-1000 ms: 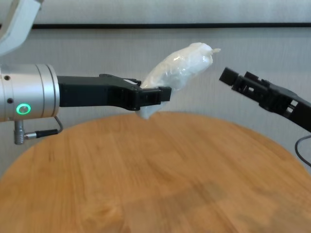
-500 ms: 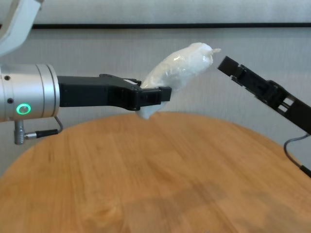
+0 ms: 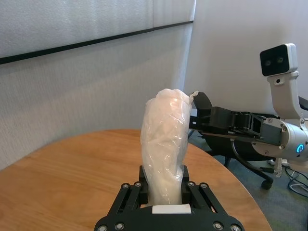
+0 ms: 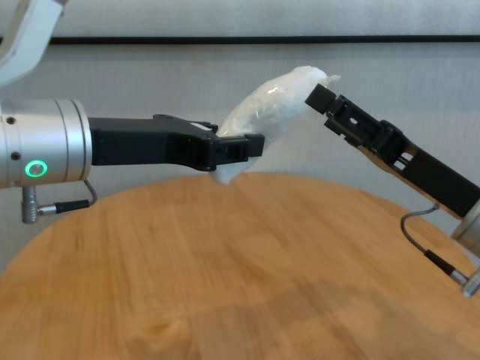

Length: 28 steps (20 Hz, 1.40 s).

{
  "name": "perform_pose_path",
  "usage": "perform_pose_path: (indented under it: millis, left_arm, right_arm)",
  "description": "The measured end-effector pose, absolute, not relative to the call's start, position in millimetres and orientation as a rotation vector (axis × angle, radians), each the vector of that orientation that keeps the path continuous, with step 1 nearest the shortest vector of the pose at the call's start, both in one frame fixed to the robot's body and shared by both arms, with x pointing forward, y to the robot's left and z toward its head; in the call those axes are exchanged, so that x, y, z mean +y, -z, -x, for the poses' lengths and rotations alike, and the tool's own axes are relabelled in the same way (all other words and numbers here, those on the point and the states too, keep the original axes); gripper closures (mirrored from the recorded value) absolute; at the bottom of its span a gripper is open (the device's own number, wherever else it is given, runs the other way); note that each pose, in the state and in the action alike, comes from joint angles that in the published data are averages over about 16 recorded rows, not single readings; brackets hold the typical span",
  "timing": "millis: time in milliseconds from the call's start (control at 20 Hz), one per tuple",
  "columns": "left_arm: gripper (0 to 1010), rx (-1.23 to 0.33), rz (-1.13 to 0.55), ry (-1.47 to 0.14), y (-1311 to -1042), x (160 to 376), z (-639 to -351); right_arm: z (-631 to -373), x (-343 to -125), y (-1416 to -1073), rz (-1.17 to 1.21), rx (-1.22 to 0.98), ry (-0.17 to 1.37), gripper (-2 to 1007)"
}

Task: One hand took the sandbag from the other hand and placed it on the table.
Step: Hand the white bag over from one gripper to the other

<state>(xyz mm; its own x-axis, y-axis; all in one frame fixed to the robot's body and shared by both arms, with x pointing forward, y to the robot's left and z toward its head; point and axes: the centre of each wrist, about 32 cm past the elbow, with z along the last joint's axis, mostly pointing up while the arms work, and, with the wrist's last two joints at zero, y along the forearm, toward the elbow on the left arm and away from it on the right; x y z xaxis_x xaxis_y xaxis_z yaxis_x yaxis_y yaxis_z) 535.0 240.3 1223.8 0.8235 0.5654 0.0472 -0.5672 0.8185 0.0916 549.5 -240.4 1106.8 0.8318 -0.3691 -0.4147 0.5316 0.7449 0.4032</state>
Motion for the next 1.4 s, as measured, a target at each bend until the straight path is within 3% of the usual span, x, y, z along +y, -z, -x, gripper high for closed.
perform_pose_path:
  millis: [1400]
  left_arm:
    - [631, -0.018, -0.103, -0.603, -1224, 240, -535]
  right_arm:
    - [-565, -203, -1109, -0.583, 0.472, 0.471, 4]
